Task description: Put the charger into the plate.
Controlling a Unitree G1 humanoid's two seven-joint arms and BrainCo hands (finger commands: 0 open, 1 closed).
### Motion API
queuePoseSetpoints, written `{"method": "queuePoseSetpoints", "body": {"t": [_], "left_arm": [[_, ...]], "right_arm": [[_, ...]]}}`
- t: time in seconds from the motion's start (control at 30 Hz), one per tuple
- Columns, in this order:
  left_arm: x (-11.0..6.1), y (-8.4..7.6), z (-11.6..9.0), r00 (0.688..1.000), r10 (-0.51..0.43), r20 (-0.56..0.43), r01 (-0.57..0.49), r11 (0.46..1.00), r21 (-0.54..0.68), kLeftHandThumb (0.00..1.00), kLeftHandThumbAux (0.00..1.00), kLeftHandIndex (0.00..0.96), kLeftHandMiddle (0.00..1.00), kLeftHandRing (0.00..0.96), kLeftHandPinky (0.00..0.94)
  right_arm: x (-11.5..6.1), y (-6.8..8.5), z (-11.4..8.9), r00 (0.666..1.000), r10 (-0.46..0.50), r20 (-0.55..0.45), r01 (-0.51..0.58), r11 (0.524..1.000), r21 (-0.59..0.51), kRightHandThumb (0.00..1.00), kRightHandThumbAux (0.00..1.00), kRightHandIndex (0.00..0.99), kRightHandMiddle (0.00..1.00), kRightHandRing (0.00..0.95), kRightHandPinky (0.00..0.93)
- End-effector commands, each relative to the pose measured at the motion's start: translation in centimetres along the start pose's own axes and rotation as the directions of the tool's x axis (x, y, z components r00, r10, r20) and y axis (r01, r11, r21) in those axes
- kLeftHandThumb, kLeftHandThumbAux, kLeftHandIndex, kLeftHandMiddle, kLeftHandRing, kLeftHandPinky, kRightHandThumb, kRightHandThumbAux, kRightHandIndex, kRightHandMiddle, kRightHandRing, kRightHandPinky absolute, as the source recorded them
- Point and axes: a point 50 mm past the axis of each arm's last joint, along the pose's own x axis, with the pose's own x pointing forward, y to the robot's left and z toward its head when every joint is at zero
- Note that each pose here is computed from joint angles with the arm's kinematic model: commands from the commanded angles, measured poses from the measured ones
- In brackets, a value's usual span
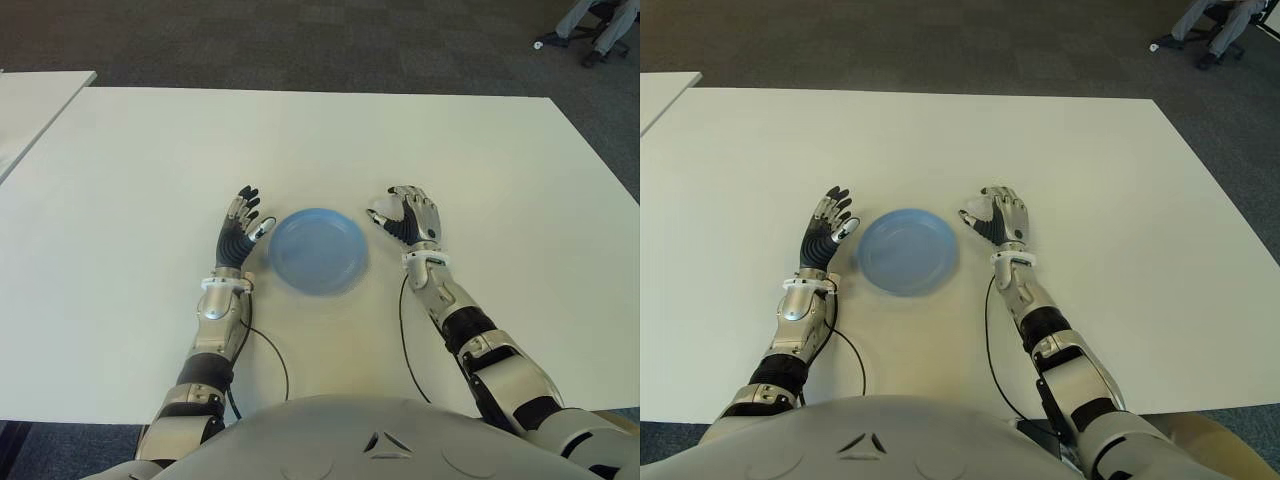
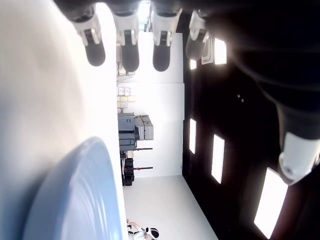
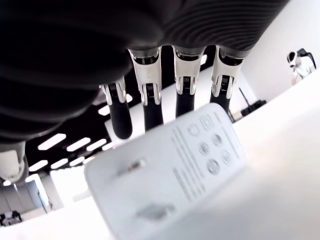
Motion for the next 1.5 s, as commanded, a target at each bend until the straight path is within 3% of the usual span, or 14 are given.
{"method": "queuePoseSetpoints", "body": {"t": [0.03, 0.4, 1.23, 1.5], "left_arm": [[-1.51, 0.46, -1.76, 0.995, 0.031, -0.100, -0.031, 1.000, 0.003, 0.000, 0.531, 0.008, 0.124, 0.124, 0.129], [-1.57, 0.47, -1.69, 0.995, 0.042, -0.091, -0.043, 0.999, -0.009, 0.000, 0.544, 0.013, 0.133, 0.134, 0.139], [-1.78, 0.63, -1.46, 0.995, 0.064, -0.071, -0.065, 0.998, -0.018, 0.000, 0.580, 0.037, 0.173, 0.183, 0.178], [-1.81, 0.65, -1.48, 0.995, 0.065, -0.074, -0.067, 0.998, -0.017, 0.000, 0.580, 0.041, 0.176, 0.185, 0.161]], "right_arm": [[-0.01, 0.04, 0.11, 1.000, -0.028, 0.009, 0.028, 1.000, 0.007, 0.662, 0.414, 0.403, 0.630, 0.672, 0.761], [0.18, -0.20, 0.19, 0.998, -0.063, 0.027, 0.063, 0.998, -0.021, 0.743, 0.424, 0.468, 0.712, 0.728, 0.780], [0.37, -0.65, -0.12, 0.996, -0.042, 0.072, 0.048, 0.995, -0.089, 0.737, 0.456, 0.541, 0.782, 0.796, 0.831], [0.42, -0.81, -0.31, 0.997, -0.006, 0.083, 0.012, 0.996, -0.083, 0.707, 0.443, 0.539, 0.767, 0.773, 0.780]]}}
